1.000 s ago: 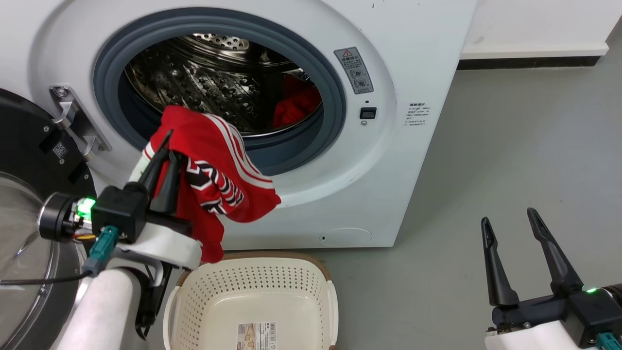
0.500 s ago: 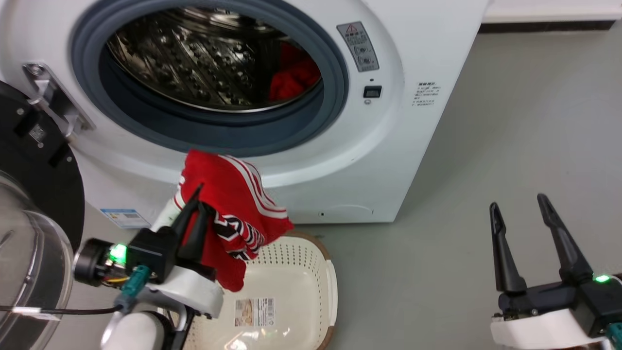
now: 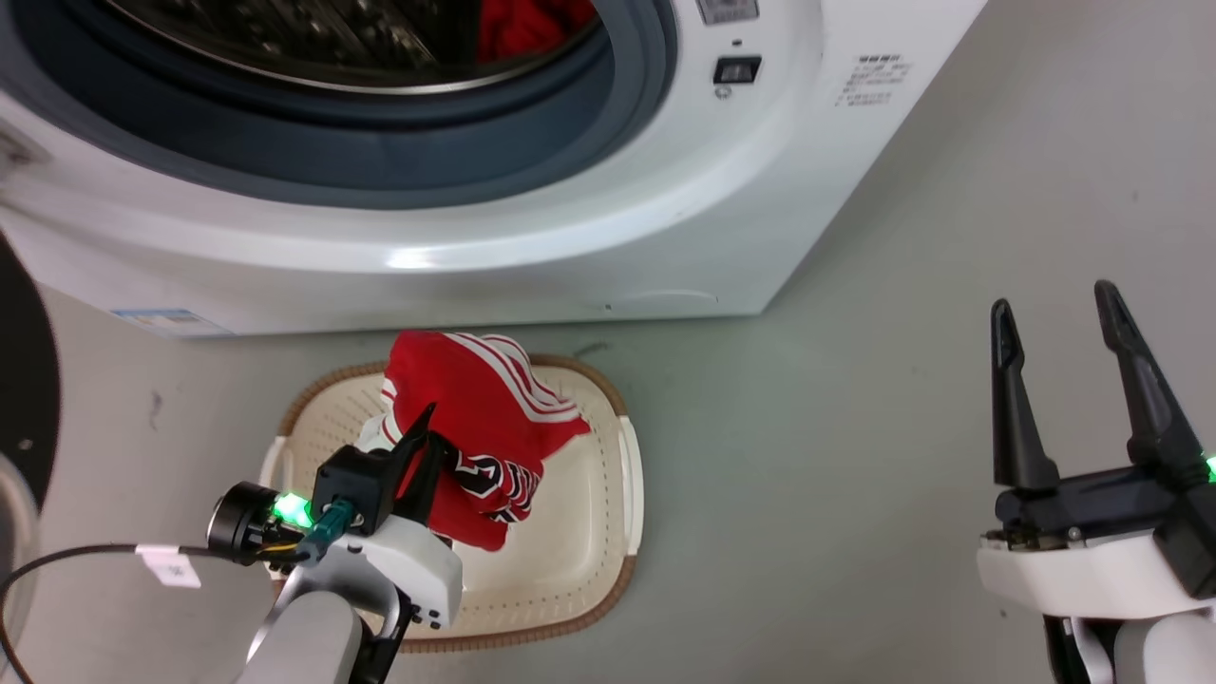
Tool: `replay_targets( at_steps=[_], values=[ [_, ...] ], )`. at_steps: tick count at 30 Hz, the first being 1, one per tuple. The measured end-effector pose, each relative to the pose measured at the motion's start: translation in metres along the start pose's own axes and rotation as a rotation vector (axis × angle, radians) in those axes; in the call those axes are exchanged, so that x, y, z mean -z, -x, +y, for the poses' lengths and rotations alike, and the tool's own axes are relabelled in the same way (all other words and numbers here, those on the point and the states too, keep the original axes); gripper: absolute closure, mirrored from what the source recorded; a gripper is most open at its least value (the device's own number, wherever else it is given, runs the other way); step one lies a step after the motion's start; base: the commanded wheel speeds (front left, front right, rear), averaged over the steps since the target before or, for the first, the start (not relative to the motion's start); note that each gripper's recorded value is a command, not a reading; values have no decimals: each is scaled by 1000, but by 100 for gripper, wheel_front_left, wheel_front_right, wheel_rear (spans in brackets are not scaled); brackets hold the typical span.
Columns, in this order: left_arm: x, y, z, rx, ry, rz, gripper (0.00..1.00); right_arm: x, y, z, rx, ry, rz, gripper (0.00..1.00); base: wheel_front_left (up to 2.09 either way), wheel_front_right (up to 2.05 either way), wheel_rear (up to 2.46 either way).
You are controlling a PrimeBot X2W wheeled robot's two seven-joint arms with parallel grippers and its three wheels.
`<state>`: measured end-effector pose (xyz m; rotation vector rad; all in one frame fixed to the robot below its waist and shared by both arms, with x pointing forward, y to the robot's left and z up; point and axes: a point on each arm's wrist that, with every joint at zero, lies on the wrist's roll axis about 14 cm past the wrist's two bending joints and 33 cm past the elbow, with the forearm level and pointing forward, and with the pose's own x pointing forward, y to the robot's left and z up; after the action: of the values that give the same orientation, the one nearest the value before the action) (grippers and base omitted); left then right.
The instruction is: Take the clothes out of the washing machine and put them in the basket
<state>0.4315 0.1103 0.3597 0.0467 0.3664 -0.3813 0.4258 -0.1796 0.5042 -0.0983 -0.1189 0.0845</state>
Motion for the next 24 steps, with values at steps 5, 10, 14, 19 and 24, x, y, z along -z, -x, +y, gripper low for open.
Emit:
replay_targets(
  at_steps=[5,10,14,19,24],
  values=[
    [55,-22,-1,30,12,145,100,21,-12,-5,10,4,37,0,0,0,0],
    [101,-43,-6,74,-7,274,100,41,-23,-8,16,8,69,0,0,0,0],
    [135,-60,-9,116,-42,373,100,58,-29,-12,23,9,99,0,0,0,0],
    [178,-71,-11,165,-99,521,100,80,-35,-15,30,6,135,0,0,0,0],
    [217,-72,-5,181,-146,660,100,99,-37,-17,33,11,172,0,0,0,0]
  ],
)
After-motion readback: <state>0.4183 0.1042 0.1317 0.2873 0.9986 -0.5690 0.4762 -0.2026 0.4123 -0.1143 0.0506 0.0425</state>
